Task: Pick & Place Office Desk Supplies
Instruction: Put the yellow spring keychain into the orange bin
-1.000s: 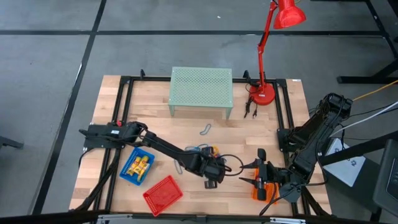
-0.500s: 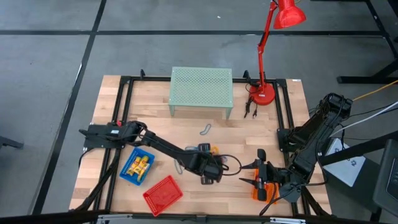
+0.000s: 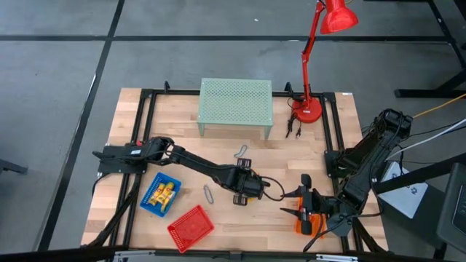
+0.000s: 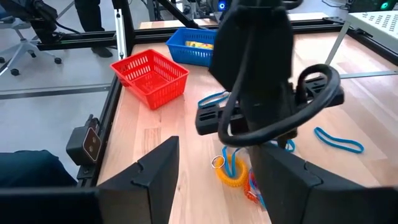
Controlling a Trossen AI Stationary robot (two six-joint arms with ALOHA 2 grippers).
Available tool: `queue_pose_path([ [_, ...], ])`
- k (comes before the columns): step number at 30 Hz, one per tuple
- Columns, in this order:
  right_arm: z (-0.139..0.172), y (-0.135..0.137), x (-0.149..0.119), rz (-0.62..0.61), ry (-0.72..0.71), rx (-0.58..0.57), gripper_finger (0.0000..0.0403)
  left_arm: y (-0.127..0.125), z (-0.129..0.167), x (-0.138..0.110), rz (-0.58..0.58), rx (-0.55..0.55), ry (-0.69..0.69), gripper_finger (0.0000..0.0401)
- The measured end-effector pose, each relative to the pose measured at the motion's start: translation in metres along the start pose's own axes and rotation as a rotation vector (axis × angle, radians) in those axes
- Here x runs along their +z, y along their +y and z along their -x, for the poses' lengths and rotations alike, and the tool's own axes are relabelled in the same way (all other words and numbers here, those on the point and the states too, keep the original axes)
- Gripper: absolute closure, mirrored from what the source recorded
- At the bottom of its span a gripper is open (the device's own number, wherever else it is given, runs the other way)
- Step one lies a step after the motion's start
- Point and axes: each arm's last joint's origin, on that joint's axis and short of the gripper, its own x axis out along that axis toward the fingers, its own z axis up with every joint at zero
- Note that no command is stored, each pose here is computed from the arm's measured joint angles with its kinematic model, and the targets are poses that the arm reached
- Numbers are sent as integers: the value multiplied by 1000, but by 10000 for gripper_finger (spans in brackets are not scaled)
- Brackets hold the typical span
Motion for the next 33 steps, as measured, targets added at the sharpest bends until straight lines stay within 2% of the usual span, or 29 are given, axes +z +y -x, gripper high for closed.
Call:
queue_pose_path([
  [4,0,0,0,-1,0,1,207,6,-2,0,-50,2,4,271],
  [8,0,0,0,-1,1,3,207,9,-5,0,-117,-56,10,271],
  [14,0,0,0,0,6,9,207,8,-7,0,-223,-83,10,271],
  [22,0,0,0,2,7,7,207,17,-11,0,-281,-107,12,271],
  [27,0,0,0,3,6,5,207,21,-22,-2,-303,-166,21,272],
  [33,0,0,-1,6,7,4,207,20,-30,-1,-336,-164,9,273],
])
